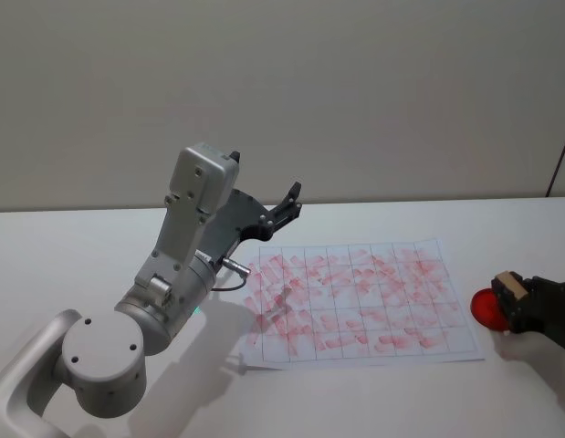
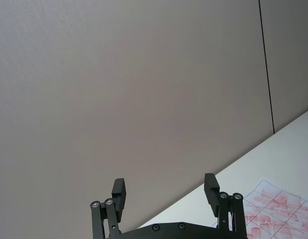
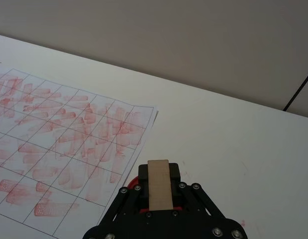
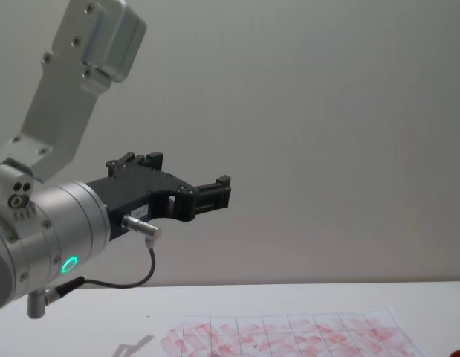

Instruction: Use the one hand to pick up the stamp and affix it onto the A4 paper.

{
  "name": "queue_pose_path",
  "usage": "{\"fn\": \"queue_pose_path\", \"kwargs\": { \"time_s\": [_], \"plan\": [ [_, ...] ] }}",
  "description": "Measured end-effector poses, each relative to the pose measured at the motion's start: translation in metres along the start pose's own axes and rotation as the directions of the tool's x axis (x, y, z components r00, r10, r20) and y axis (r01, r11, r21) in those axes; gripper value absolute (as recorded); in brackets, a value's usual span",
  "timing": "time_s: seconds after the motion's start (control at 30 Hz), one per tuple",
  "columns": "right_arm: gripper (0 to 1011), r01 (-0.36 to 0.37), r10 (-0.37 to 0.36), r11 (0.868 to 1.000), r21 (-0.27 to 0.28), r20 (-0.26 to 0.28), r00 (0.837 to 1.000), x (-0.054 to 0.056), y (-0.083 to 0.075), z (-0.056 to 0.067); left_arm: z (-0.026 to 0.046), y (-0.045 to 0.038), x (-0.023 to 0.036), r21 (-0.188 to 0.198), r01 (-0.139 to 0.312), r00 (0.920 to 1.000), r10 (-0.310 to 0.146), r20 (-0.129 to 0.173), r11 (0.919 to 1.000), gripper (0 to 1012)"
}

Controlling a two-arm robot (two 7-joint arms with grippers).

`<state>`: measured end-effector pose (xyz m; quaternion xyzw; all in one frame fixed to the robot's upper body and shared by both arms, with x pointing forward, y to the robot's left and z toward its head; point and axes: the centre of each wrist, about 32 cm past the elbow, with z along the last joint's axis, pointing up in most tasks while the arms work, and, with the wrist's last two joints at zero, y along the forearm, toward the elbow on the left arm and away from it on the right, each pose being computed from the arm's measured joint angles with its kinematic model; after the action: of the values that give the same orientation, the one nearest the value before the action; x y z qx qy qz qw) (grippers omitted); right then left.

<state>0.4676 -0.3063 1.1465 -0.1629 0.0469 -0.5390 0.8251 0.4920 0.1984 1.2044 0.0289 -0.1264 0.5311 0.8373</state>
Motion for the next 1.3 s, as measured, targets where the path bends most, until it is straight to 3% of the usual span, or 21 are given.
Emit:
{"fn": "queue_pose_path", "kwargs": {
  "time_s": [0.37, 1.07, 1.23, 1.3],
  "plan": [
    [232, -0.01, 0.01, 1.0, -0.02, 0.002, 1.0, 0.004, 0.011, 0.001, 0.0, 0.0, 0.0, 0.0, 0.0, 1.0, 0.0, 0.0, 1.0, 1001],
    [884, -0.017, 0.017, 0.999, -0.031, 0.003, 1.0, 0.006, 0.017, 0.002, 0.0, 0.0, 0.0, 0.0, 0.0, 1.0, 0.0, 0.0, 1.0, 1001],
    [1001, -0.018, 0.018, 0.999, -0.032, 0.003, 1.0, 0.006, 0.018, 0.003, 0.0, 0.0, 0.0, 0.0, 0.0, 1.0, 0.0, 0.0, 1.0, 1001],
    [1003, -0.018, 0.018, 0.999, -0.032, 0.003, 1.0, 0.006, 0.018, 0.003, 0.0, 0.0, 0.0, 0.0, 0.0, 1.0, 0.0, 0.0, 1.0, 1001]
  ]
}}
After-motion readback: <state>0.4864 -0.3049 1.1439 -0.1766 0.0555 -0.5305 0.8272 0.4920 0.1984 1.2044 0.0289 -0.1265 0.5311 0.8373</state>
